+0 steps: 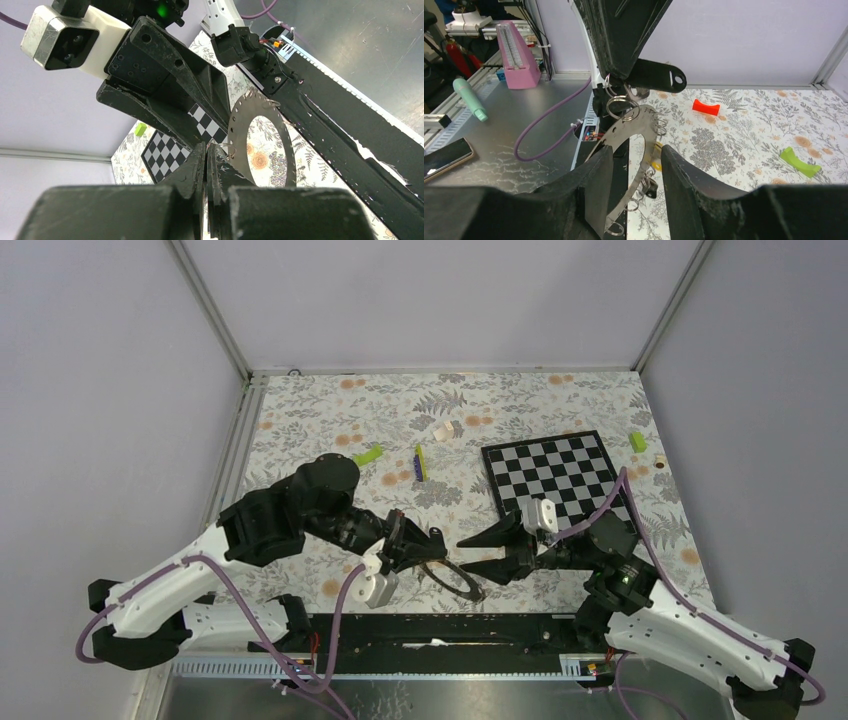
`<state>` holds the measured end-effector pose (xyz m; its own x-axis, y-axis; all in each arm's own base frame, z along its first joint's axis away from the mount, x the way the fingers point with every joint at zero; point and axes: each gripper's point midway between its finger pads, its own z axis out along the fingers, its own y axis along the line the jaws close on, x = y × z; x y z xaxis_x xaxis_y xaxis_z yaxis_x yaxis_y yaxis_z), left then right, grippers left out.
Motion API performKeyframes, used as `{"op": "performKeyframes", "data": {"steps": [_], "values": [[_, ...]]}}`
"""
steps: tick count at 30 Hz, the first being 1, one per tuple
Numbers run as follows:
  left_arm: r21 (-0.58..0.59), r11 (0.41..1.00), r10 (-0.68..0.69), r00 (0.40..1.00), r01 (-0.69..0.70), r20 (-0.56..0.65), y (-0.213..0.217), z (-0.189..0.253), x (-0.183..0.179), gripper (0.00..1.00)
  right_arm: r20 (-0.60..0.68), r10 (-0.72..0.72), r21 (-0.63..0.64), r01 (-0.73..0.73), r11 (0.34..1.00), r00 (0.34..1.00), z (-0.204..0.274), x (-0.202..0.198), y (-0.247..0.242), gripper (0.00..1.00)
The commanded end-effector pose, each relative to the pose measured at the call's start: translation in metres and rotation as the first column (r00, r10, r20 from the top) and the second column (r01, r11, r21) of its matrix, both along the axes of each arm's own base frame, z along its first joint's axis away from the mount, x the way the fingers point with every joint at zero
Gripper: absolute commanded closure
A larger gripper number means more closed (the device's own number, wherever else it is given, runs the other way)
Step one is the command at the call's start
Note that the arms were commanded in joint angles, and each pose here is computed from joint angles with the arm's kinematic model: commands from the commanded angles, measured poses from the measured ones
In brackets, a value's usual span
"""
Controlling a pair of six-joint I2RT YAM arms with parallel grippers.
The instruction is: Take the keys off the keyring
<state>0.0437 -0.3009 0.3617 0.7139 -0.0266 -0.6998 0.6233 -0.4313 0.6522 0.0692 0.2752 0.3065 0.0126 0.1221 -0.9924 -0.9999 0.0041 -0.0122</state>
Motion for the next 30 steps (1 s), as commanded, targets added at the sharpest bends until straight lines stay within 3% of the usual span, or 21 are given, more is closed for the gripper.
{"op": "performKeyframes", "data": {"steps": [1,30], "values": [[-0.082,0.996,-0.037,0.998,0.041,0.048,-0.005,0.024,-0.004,1.00,0.008,-0.028,0.108,0.027,0.994,1.000,0.023,0.005,0.000,0.52],[-0.070,0.997,-0.043,0.999,0.045,0.033,-0.008,0.018,-0.004,1.00,-0.030,0.063,0.172,-0.056,0.984,0.998,0.032,-0.004,0.010,0.54]]}}
